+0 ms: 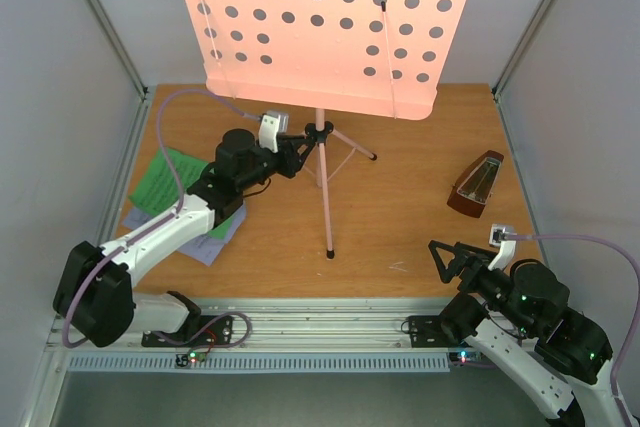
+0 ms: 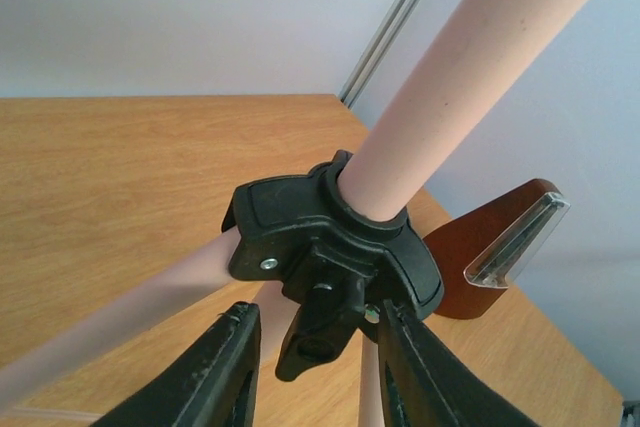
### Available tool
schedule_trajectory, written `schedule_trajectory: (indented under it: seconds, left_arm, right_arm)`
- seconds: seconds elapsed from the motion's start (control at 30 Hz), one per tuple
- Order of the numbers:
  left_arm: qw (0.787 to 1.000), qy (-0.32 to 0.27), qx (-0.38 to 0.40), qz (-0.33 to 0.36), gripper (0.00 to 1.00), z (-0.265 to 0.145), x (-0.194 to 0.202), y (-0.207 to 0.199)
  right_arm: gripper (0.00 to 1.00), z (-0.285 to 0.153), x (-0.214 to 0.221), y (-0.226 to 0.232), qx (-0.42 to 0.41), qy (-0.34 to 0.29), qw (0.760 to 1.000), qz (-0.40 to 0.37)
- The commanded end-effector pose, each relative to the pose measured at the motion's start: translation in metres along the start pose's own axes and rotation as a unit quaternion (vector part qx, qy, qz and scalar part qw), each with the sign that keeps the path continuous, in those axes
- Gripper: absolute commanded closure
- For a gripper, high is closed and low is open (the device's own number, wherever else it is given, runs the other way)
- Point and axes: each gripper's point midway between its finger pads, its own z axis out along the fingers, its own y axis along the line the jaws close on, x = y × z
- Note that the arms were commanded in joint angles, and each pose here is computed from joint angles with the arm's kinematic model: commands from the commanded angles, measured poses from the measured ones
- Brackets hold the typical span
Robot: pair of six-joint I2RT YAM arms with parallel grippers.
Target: Pack up the instrument practice props
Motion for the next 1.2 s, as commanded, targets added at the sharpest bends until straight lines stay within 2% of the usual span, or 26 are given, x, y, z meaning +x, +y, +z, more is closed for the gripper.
schedule_trajectory:
  seconds: [0.0,0.1,0.27,0.43,0.6,0.67,0.83,0.93,1.07,1.17]
  left_arm:
    - [0.999,-0.038,0.024,0.003,0.64,0.003,-0.022,-0.010]
    - [0.999,-0.044,0.031,0.008,0.66,0.004,-0.023,-0.011]
    - [0.999,-0.041,0.027,0.008,0.79,0.006,-0.021,-0.008]
    - [0.999,-0.041,0.021,-0.009,0.87,0.006,-0.017,-0.004]
    - [0.997,-0.039,0.017,-0.071,0.95,0.008,-0.007,0.002]
    - [0.992,-0.029,0.014,-0.122,0.98,0.010,-0.001,0.006]
    - [0.972,-0.015,0.005,-0.236,1.00,0.015,0.017,0.016]
    - [0.954,-0.014,0.025,-0.298,1.00,0.020,0.024,0.015]
    - [0.925,-0.003,0.067,-0.374,0.99,0.031,0.029,0.008]
    - [0.890,-0.001,0.103,-0.444,0.99,0.038,0.035,0.006]
  right_arm:
    - [0.04,-0.003,-0.004,0.004,-0.008,-0.007,1.000,0.007]
    - [0.05,-0.004,-0.004,0.003,-0.008,-0.008,1.000,0.007]
    - [0.06,-0.003,-0.003,0.003,-0.007,-0.007,1.000,0.007]
    - [0.07,-0.004,-0.003,0.003,-0.007,-0.006,1.000,0.007]
    - [0.07,-0.002,-0.003,0.003,-0.008,-0.006,1.000,0.007]
    - [0.07,-0.002,-0.003,0.004,-0.008,-0.005,1.000,0.008]
    - [0.07,-0.001,-0.002,0.004,-0.007,-0.002,1.000,0.009]
    - [0.06,-0.001,-0.001,0.003,-0.007,0.000,1.000,0.009]
    - [0.06,-0.003,-0.001,0.002,-0.005,0.001,1.000,0.010]
    - [0.05,-0.005,-0.001,0.002,-0.006,-0.001,1.000,0.011]
